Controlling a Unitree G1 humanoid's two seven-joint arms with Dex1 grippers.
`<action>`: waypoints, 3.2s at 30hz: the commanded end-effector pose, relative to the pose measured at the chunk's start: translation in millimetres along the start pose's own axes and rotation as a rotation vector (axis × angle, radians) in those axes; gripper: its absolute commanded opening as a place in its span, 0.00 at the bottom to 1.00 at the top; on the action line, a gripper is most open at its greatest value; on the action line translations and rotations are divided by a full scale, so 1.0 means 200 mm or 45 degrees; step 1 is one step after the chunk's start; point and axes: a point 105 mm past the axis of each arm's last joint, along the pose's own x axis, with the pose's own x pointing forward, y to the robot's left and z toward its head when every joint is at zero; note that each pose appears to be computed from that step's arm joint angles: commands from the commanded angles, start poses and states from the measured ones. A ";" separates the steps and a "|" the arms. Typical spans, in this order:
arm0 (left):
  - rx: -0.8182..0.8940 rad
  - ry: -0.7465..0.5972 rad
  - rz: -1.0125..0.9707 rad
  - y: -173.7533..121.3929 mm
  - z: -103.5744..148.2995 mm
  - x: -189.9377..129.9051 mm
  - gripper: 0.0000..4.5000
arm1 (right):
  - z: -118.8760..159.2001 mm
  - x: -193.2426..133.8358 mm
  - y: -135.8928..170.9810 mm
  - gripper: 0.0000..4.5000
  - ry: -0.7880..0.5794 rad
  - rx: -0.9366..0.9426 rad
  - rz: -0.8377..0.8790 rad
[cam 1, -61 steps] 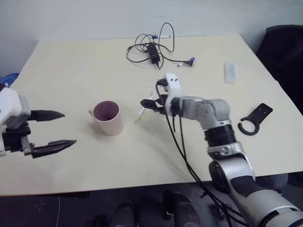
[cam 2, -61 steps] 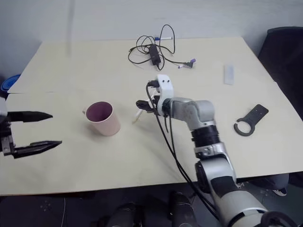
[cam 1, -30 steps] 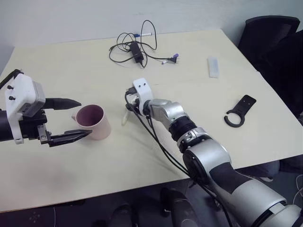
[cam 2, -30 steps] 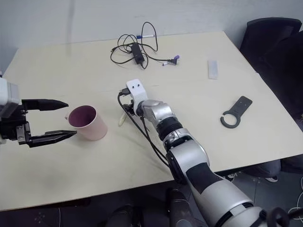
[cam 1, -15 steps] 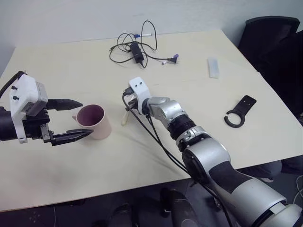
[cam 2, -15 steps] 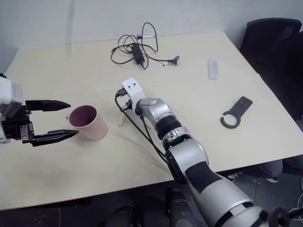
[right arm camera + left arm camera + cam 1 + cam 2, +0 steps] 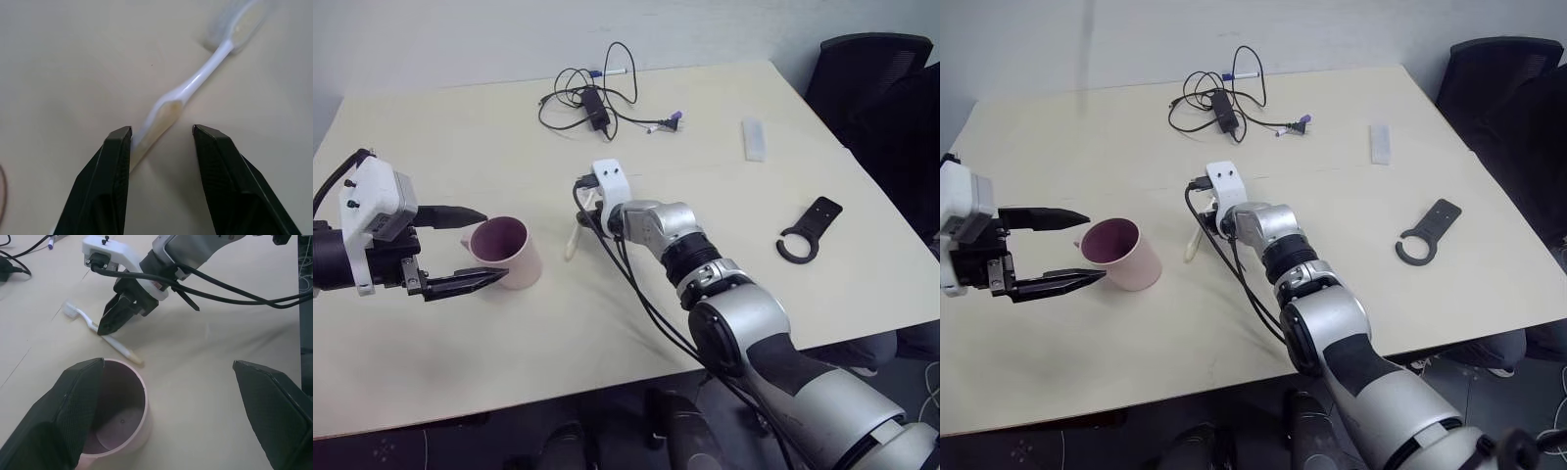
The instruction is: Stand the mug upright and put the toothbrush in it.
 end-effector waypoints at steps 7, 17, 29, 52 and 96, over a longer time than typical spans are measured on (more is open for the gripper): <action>0.063 -0.022 0.025 0.01 0.05 -0.01 1.00 | -0.05 0.04 0.18 0.46 0.063 0.053 0.084; 0.060 -0.037 0.050 0.00 0.06 -0.02 1.00 | -0.13 0.07 0.13 0.07 0.103 0.011 0.033; 0.055 -0.049 0.042 0.01 0.05 0.00 1.00 | 0.03 0.02 0.01 0.05 -0.049 -0.178 -0.054; -0.247 -0.120 0.532 0.07 -0.13 -0.30 1.00 | 0.55 -0.40 0.73 0.05 -0.811 0.023 0.886; -0.215 -0.076 0.472 0.04 -0.07 -0.24 1.00 | 0.20 -0.35 0.77 0.83 -0.665 -0.318 0.991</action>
